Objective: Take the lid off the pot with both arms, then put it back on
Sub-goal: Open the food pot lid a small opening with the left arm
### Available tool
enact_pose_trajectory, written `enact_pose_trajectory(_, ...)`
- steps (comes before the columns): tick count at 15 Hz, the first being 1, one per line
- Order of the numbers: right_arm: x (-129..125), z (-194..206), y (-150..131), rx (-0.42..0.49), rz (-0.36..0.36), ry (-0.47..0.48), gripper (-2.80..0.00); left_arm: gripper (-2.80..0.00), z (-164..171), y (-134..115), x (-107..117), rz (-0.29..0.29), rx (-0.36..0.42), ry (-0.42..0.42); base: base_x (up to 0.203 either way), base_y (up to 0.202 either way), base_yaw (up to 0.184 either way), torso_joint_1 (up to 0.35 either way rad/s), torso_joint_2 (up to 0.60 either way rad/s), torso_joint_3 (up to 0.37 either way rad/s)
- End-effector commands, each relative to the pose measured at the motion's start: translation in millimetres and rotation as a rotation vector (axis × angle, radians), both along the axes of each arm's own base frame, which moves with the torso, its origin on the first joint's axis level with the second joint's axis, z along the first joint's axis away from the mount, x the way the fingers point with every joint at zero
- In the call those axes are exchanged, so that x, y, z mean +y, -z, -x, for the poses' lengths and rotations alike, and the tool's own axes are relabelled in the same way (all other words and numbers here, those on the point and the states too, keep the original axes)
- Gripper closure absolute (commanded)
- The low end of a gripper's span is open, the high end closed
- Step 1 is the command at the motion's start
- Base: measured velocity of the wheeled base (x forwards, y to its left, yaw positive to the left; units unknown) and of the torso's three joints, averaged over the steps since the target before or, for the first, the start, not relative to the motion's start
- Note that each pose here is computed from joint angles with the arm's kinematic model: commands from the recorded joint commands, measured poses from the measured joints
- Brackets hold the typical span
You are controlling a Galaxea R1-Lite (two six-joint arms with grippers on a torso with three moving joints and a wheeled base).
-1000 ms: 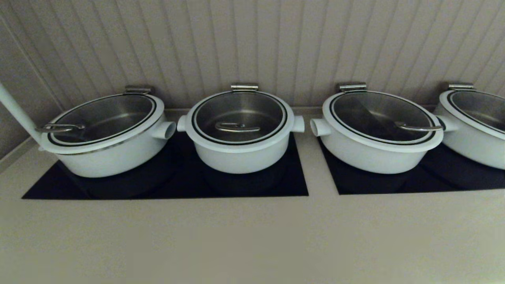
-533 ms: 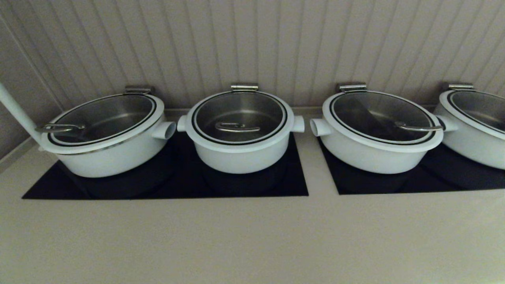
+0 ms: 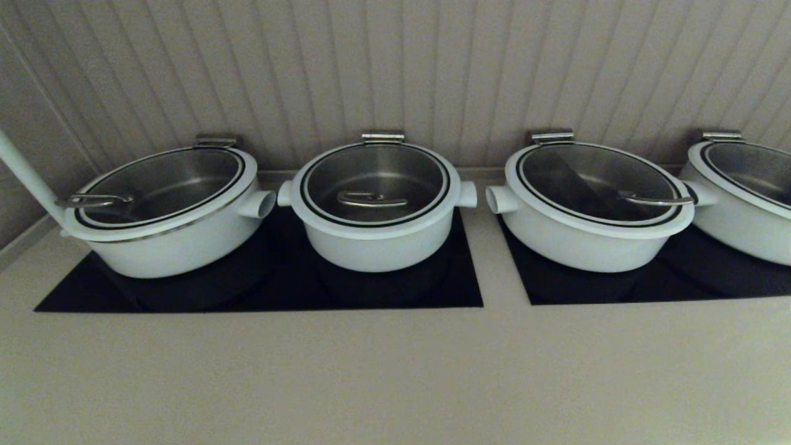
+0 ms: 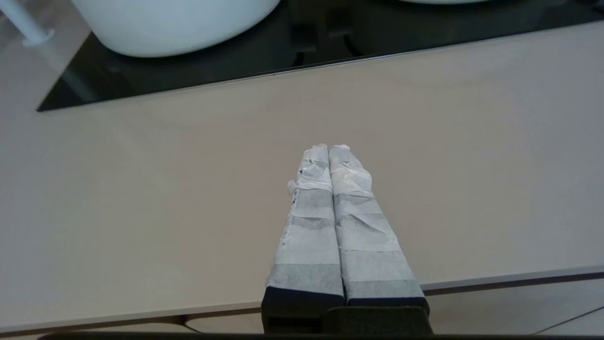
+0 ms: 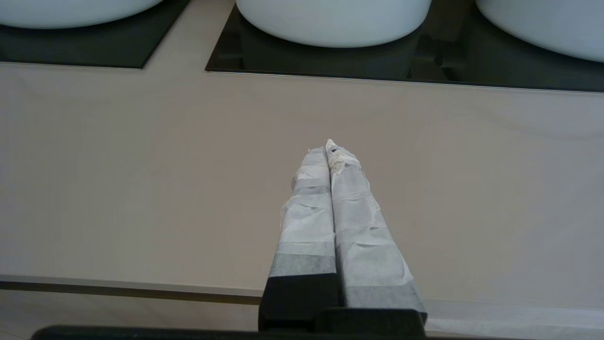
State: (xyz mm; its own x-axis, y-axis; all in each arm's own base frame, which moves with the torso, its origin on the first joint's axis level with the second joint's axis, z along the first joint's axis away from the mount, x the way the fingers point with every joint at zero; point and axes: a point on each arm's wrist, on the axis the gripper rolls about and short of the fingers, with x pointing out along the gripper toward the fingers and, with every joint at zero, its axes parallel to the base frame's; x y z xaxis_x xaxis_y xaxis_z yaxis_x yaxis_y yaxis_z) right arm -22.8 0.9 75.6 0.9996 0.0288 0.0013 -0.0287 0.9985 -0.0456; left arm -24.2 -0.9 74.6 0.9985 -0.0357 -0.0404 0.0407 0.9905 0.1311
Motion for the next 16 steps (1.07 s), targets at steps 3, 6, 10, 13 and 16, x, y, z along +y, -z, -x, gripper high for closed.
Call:
enact_pose_trajectory(3,0,0,0,0.000,0.000,-0.002,0.00,0.00,6,-20,0,-0.007,-0.077,0.007,0.000,0.000,0.000,0.000,0.00,0.000)
enact_pose_trajectory(6,0,0,0,0.000,0.000,-0.002,0.00,0.00,11,-50,-3,-0.008,-0.122,0.126,0.000,0.000,0.000,0.000,0.00,0.000)
enact_pose_trajectory(10,0,0,0,0.000,0.000,-0.002,0.00,0.00,-7,-92,-7,-0.005,-0.043,0.315,0.000,0.000,0.000,0.000,0.00,0.000)
enact_pose_trajectory(13,0,0,0,0.000,0.000,0.000,0.00,0.00,-36,-118,-10,0.017,0.034,0.489,0.000,0.000,0.000,0.000,0.00,0.000)
enact_pose_trajectory(16,0,0,0,0.000,0.000,0.000,0.00,0.00,-81,-134,-13,0.030,0.100,0.574,0.000,0.000,0.000,0.000,0.00,0.000)
